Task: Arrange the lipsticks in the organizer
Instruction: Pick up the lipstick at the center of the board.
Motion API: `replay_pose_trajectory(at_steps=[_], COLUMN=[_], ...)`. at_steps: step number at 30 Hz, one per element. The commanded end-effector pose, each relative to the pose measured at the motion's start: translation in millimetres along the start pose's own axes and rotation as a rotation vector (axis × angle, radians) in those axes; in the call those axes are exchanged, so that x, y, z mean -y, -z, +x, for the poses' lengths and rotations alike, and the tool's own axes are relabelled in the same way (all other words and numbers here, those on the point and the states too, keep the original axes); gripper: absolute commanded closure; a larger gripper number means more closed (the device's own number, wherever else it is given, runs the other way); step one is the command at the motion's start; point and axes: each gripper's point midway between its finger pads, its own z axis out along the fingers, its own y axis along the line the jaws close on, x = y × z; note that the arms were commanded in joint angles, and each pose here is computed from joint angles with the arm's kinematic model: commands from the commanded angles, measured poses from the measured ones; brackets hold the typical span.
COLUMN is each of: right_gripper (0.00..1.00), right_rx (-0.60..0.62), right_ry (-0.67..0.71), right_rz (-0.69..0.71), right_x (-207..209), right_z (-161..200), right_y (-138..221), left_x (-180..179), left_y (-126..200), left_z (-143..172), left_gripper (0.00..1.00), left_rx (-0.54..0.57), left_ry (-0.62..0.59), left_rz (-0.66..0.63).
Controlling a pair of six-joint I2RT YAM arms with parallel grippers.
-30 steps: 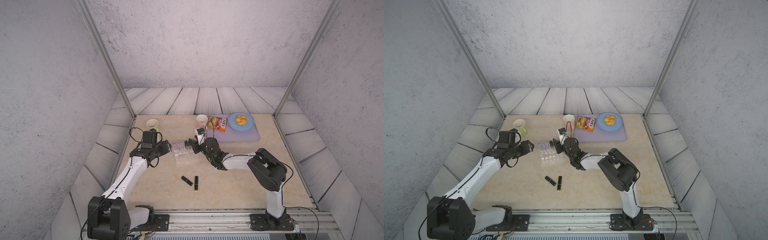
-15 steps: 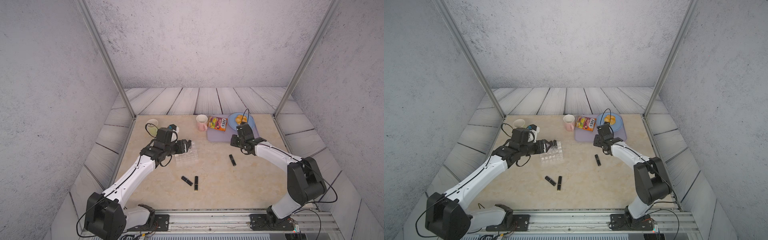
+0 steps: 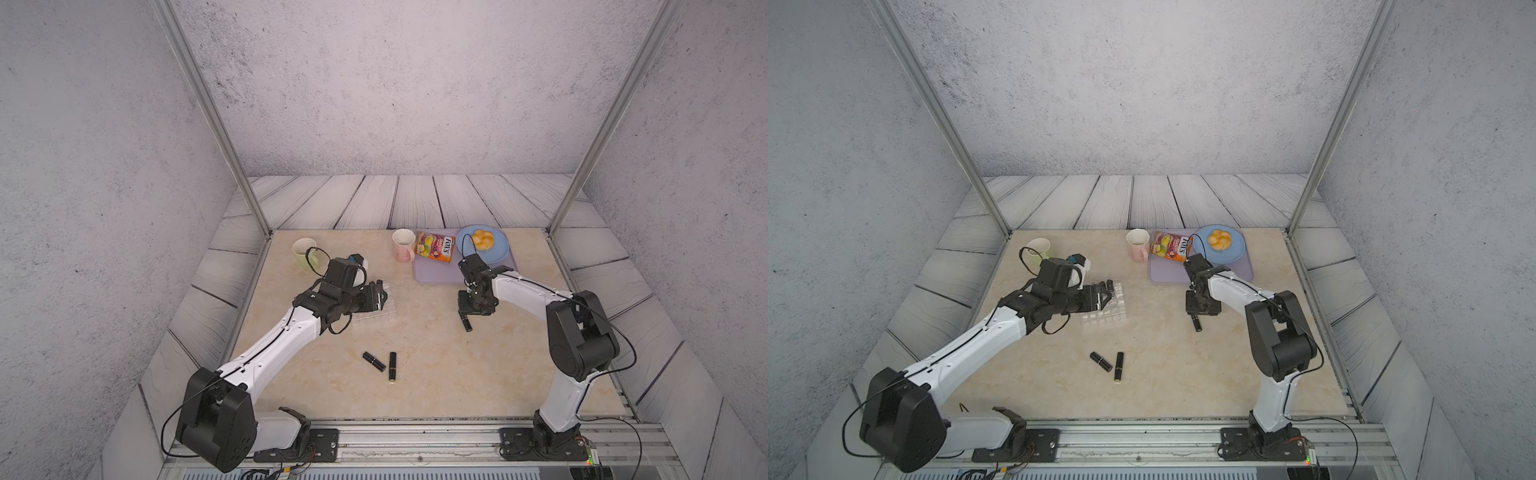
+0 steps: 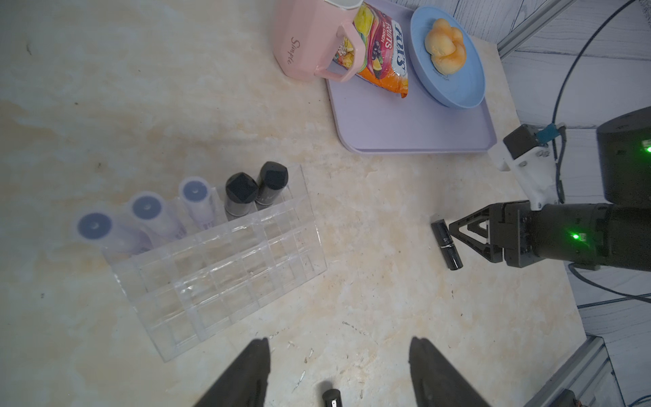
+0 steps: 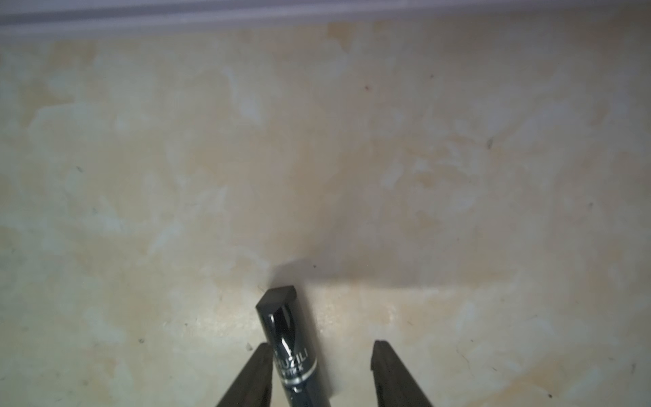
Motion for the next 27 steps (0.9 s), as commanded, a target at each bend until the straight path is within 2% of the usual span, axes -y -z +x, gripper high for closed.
replay_pose_trajectory(at_steps=[1,20,24,27], right_gripper=[0.53,0.64,0.82,0.87], right_rx=[-0.032,-0.108,-0.097,-0.005], right_ry=[0.03,0.011,0.006,0.018], right_rz=[-0.013,0.015,0.011,-0.07], right_x=[-8,-17,-19,-32], right_z=[2,15,13,-5], right_y=[-3,-21,-23,0], left_x=[5,4,4,3], left_y=[-1,8,12,21], left_z=[-2,1,0,-3], left_gripper=[0.32,0.32,0.32,0.32], left_rx=[0.0,0.01,0.011,0.022], left_ry=[-0.006,-0.023,-0.019,-0.027], left_rz=[0.001,-0.017,-0.019,-0.041])
